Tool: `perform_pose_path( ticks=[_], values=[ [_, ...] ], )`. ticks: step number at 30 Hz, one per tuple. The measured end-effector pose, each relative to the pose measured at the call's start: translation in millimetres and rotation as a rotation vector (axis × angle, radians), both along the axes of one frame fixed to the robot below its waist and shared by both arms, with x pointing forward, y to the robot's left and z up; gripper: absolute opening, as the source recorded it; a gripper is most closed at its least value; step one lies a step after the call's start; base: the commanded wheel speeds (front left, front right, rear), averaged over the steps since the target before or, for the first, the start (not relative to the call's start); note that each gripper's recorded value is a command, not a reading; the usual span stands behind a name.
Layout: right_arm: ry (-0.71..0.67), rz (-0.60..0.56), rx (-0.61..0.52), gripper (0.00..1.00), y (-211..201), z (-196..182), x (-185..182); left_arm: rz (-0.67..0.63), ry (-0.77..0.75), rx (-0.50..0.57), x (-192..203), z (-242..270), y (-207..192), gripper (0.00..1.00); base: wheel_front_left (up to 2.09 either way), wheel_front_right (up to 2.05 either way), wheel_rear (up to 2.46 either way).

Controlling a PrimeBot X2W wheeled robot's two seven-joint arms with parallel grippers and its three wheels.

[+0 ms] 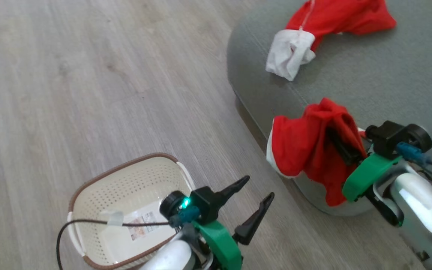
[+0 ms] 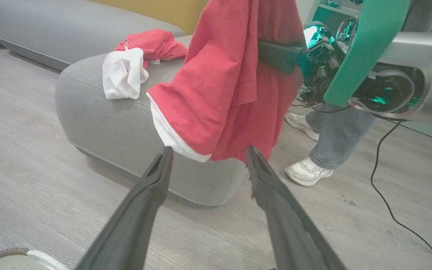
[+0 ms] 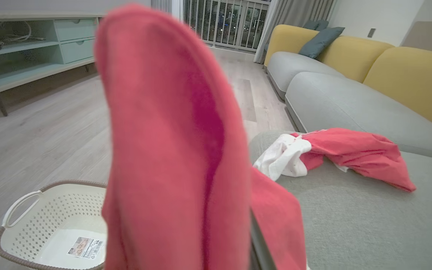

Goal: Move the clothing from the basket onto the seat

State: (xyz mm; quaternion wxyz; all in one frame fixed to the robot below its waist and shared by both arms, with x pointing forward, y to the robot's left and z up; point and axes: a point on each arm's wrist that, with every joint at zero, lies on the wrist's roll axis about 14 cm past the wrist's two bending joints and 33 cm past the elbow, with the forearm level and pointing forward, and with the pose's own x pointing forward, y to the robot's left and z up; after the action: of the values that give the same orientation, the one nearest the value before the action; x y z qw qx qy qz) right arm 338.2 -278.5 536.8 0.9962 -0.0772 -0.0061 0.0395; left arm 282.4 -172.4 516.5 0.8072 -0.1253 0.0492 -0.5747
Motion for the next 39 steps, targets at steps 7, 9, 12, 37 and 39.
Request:
perform_pose_path(
  ticks=[7, 9, 12, 37, 39],
  values=[
    [0.007, -0.056, 0.007, 0.00, -17, -1, 9, -0.026, 0.018, -0.019, 9, -3, -9, 1.00, 0.00, 0.00, 0.00],
    [0.011, -0.082, 0.007, 0.00, -25, -3, 16, -0.020, 0.029, -0.023, 18, -6, -10, 1.00, 0.00, 0.00, 0.00],
    [0.009, -0.128, 0.021, 0.00, -35, -6, 36, -0.013, 0.027, -0.026, 38, -9, -11, 1.00, 0.00, 0.00, 0.00],
    [-0.181, -0.742, -0.115, 0.04, -245, 23, 249, 0.263, 0.296, 0.082, 187, -200, 68, 1.00, 0.00, 0.00, 0.00],
    [-0.137, -0.780, -0.099, 0.05, -252, -6, 246, 0.280, 0.327, 0.106, 185, -218, 76, 1.00, 0.00, 0.00, 0.00]
  ],
)
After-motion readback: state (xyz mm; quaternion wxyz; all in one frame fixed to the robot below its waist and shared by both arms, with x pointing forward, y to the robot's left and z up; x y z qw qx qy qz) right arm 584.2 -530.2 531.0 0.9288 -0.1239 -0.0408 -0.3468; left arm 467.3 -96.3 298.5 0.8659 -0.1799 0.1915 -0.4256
